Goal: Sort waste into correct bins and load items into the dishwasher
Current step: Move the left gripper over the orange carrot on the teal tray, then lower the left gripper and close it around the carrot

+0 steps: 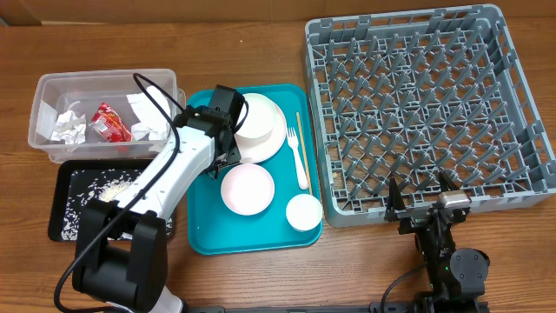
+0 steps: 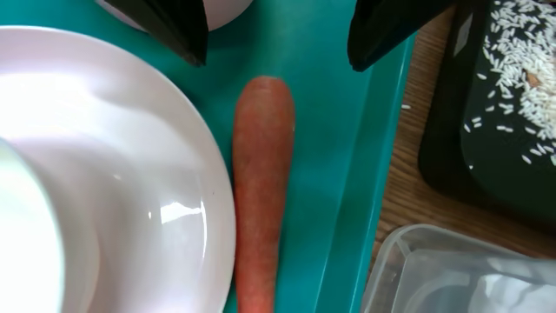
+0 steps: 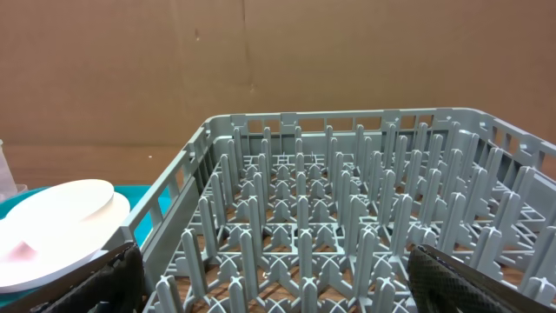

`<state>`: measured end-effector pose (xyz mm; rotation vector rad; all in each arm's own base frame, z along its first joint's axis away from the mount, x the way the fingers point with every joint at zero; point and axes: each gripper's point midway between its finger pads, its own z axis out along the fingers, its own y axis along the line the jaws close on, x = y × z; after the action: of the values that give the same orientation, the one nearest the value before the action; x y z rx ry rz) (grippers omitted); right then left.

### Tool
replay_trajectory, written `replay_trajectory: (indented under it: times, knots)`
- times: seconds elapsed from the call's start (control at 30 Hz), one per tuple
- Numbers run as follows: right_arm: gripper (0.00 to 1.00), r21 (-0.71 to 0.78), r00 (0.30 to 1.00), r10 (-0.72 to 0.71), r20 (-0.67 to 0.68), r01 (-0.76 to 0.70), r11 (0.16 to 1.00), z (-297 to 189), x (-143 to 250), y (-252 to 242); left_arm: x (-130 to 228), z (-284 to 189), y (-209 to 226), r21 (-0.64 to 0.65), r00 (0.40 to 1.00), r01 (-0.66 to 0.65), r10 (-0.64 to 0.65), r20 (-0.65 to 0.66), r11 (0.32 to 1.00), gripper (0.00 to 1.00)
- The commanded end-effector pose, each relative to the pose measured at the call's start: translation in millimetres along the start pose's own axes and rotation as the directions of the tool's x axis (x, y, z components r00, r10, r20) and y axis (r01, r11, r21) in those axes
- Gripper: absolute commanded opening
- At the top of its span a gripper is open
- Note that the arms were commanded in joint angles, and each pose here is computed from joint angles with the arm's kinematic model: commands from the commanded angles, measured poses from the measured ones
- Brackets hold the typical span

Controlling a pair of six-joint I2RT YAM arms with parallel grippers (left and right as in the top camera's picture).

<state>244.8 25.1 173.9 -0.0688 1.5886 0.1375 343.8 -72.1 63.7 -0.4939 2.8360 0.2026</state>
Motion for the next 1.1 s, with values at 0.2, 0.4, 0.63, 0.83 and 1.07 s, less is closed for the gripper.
replay_trajectory:
  times: [0.2,0.4,0.63,0.83,1.07]
  knots:
    - [1.0,0.008,1.0,-0.003,-0.001,0.003,1.0,0.4,2.9,-1.8,-2.6,18.9,8.8,-0.038,0.999,-0.052,0.051,-0.014,0.998,0.55]
    - [1.0,0.008,1.0,-0.003,-0.001,0.003,1.0,0.4,2.9,-1.8,4.7,49.7,12.8,-0.079,0.996,-0.055,0.049,-0.077,0.995,0.51]
    - [1.0,0.008,1.0,-0.003,-0.001,0.003,1.0,0.4,2.9,-1.8,4.6,52.0,12.1,-0.075,0.995,-0.072,0.066,-0.081,0.995,0.51]
    - [1.0,0.008,1.0,-0.003,-0.001,0.003,1.0,0.4,2.9,-1.8,-4.0,53.0,9.0,-0.06,0.991,-0.126,0.123,-0.05,0.99,0.54]
    - [1.0,0.009,1.0,-0.003,-0.001,0.003,1.0,0.4,2.9,-1.9,-10.0,53.5,7.1,-0.059,0.989,-0.148,0.147,-0.025,0.987,0.53]
